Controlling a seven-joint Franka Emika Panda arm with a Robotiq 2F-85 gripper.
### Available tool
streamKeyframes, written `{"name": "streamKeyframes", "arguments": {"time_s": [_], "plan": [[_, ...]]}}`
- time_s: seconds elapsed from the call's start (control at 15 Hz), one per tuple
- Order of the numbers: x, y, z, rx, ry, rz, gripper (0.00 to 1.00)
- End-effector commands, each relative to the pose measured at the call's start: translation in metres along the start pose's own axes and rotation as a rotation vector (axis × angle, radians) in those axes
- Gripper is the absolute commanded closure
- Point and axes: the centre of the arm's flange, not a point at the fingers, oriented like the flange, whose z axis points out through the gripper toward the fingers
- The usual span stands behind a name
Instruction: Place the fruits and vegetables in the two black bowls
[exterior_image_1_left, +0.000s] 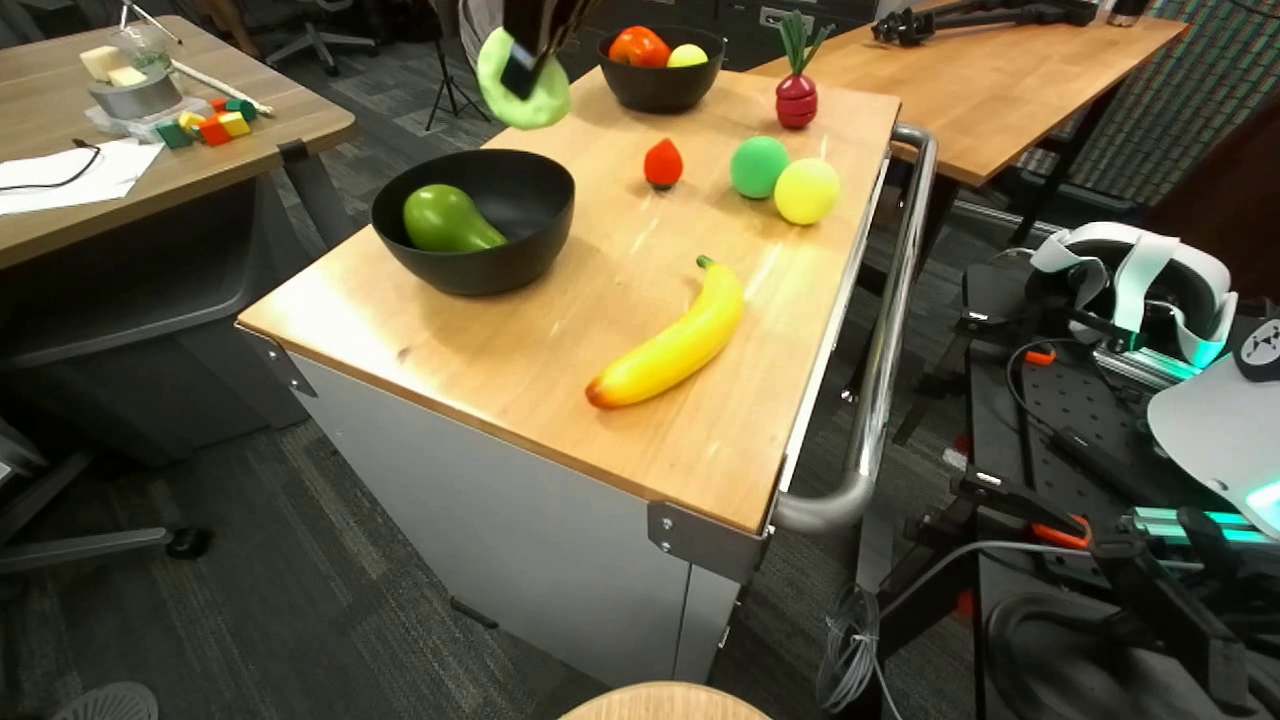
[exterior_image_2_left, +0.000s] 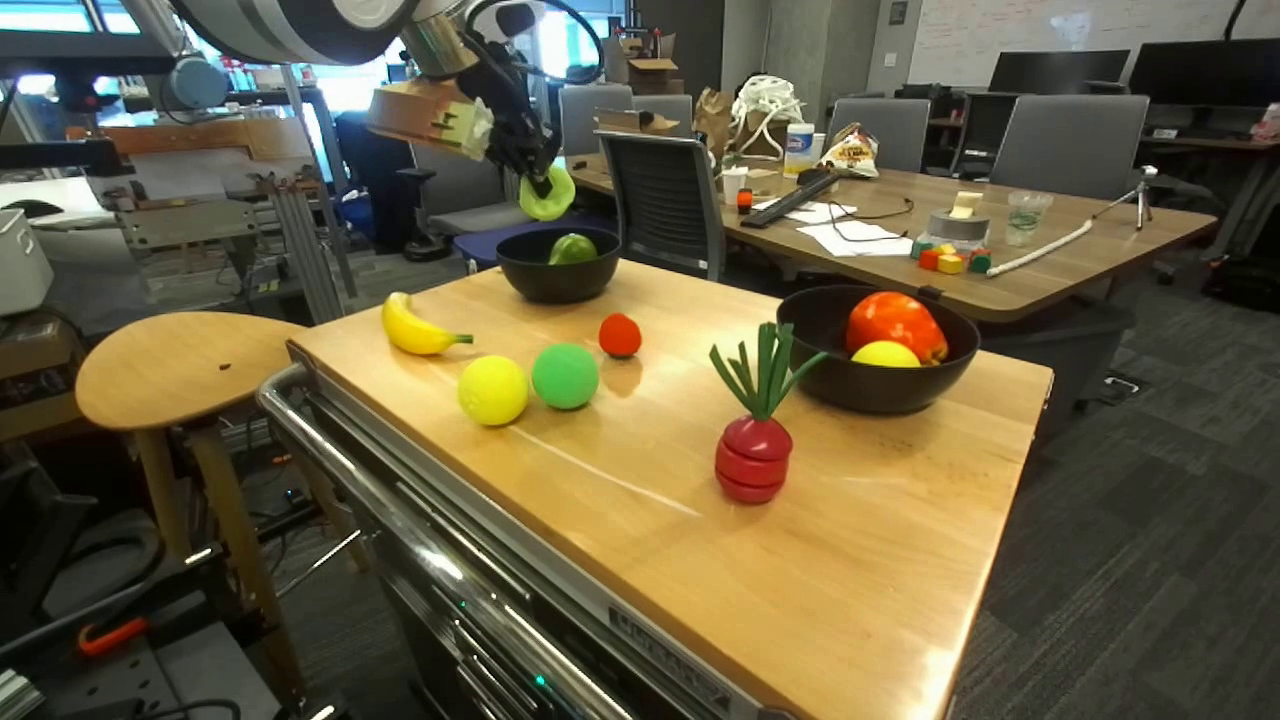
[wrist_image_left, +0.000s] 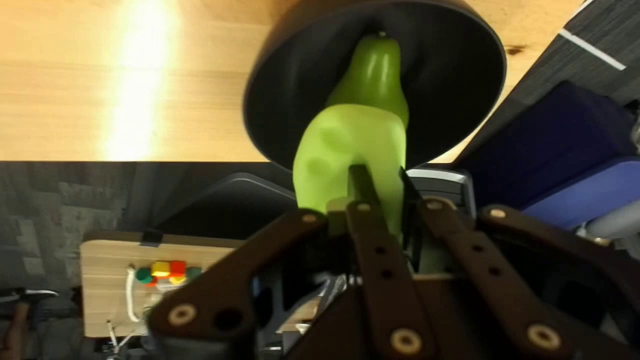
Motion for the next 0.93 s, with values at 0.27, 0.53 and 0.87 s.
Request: {"name": "streamKeyframes", "arguments": {"time_s": [0.27,0.53,0.87], "plan": [[0.045,-0.033,0.058,0.240,0.059,-0.134,0.47],[0.056,0.003,0.051,0.167,0.092,-0.084,0.17],[0.044,0.049,0.035,-0.037,0.000,0.020,0.00]]}}
